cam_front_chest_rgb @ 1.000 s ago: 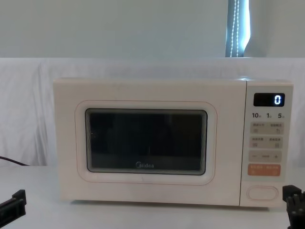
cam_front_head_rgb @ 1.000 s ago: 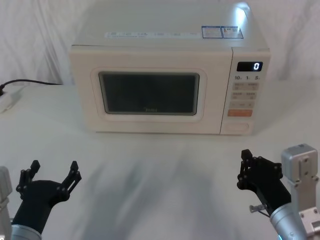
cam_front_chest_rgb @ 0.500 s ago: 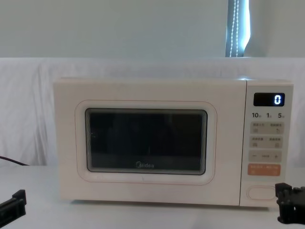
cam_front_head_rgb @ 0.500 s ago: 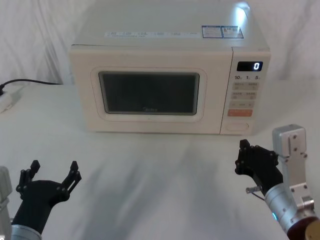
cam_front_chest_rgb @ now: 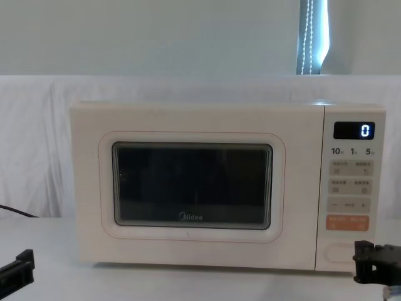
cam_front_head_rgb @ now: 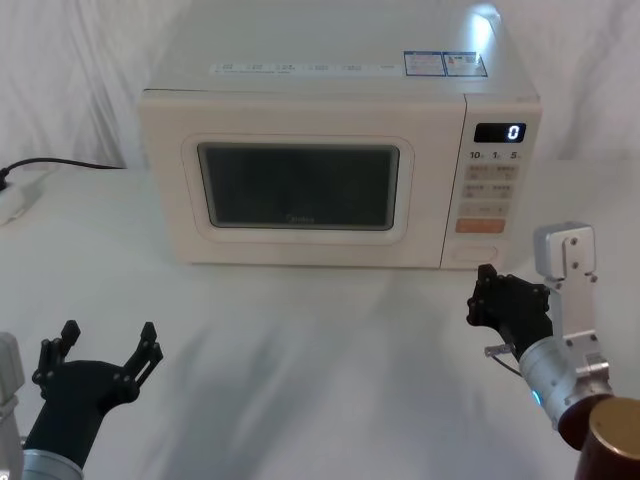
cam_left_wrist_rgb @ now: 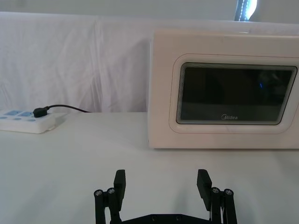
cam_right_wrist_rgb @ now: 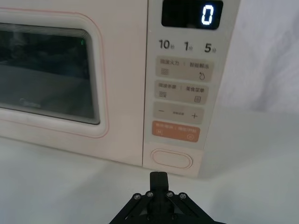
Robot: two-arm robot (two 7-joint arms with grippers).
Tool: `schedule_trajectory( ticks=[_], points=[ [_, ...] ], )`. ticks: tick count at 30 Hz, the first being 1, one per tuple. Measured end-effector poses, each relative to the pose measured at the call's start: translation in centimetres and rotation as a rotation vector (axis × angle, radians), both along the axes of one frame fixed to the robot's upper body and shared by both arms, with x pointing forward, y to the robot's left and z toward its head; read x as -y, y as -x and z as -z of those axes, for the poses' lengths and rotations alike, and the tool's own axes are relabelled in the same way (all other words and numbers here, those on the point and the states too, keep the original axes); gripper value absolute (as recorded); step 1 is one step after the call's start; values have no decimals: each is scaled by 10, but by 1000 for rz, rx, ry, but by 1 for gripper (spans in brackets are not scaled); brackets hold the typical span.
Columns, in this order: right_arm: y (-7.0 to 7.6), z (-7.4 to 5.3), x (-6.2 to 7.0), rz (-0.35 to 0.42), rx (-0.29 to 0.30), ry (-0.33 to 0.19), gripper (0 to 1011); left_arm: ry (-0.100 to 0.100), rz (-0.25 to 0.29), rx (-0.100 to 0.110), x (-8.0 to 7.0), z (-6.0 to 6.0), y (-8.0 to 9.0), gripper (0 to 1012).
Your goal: Press the button to open the microwave door with one hand; close the microwave door with the other hand.
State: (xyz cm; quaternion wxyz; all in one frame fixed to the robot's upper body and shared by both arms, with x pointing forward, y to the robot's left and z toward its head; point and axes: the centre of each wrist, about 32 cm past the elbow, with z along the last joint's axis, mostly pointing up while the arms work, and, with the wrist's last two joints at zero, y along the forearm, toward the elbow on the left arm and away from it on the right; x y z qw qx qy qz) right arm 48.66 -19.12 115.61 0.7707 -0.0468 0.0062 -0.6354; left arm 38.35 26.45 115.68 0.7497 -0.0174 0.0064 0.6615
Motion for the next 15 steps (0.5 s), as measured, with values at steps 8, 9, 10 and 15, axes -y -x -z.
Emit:
schedule_trajectory(
  ticks=[8, 9, 10, 15],
  points=[
    [-20, 7, -1, 16, -26, -2, 0, 0, 0, 0, 0, 0, 0, 1001],
    [-22, 7, -1, 17, -29, -2, 0, 0, 0, 0, 0, 0, 0, 1001],
    [-26, 7, -2, 18, -30, 0, 0, 0, 0, 0, 0, 0, 0, 1001],
    [-34, 9, -3, 23, -36, 3, 0, 0, 0, 0, 0, 0, 0, 1001]
  ],
)
